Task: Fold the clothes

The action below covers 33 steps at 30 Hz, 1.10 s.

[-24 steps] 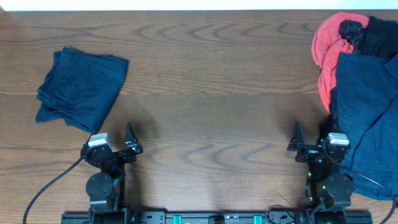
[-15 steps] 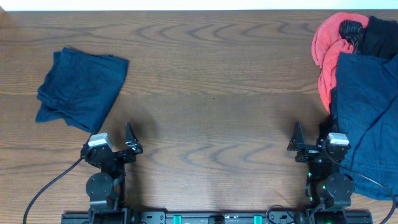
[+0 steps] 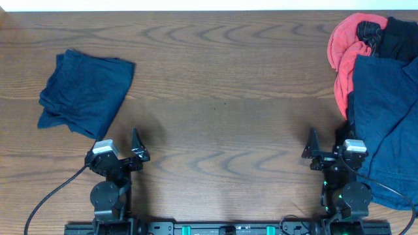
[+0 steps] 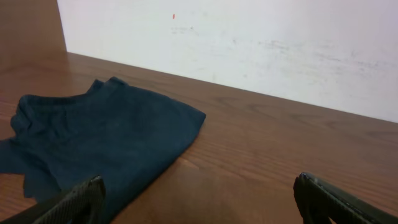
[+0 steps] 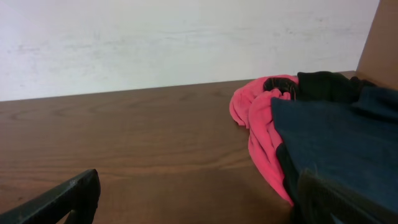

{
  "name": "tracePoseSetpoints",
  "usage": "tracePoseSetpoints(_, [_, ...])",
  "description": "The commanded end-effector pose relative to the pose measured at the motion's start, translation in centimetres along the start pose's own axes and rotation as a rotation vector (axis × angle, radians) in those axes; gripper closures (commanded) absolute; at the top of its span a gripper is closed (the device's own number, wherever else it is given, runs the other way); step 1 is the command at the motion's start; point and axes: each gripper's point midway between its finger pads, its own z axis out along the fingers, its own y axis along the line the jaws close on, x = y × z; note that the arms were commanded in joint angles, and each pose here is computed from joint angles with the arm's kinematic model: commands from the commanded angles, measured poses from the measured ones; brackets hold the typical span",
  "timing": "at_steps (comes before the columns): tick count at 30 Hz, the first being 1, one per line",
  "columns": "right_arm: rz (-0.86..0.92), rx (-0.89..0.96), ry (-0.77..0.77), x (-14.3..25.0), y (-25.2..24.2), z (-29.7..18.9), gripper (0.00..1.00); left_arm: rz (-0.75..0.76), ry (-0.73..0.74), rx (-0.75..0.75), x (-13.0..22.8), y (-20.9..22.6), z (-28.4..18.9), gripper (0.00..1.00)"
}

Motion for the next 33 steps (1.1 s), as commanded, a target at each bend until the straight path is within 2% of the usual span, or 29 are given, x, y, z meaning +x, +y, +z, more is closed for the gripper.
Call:
tracePoseSetpoints(1, [-0.009,0.003,0.002,0.05,-0.10,-0.01,0.01,0.017,0.049,-0.015,1.70,0.45,0.10,0.02])
tracePoseSetpoints(33, [-0.009,-0.015,0.004,0.10,0.22,-0.01,0.01,0.017,0.049,-0.014,1.70,0.44,0.10,0.02])
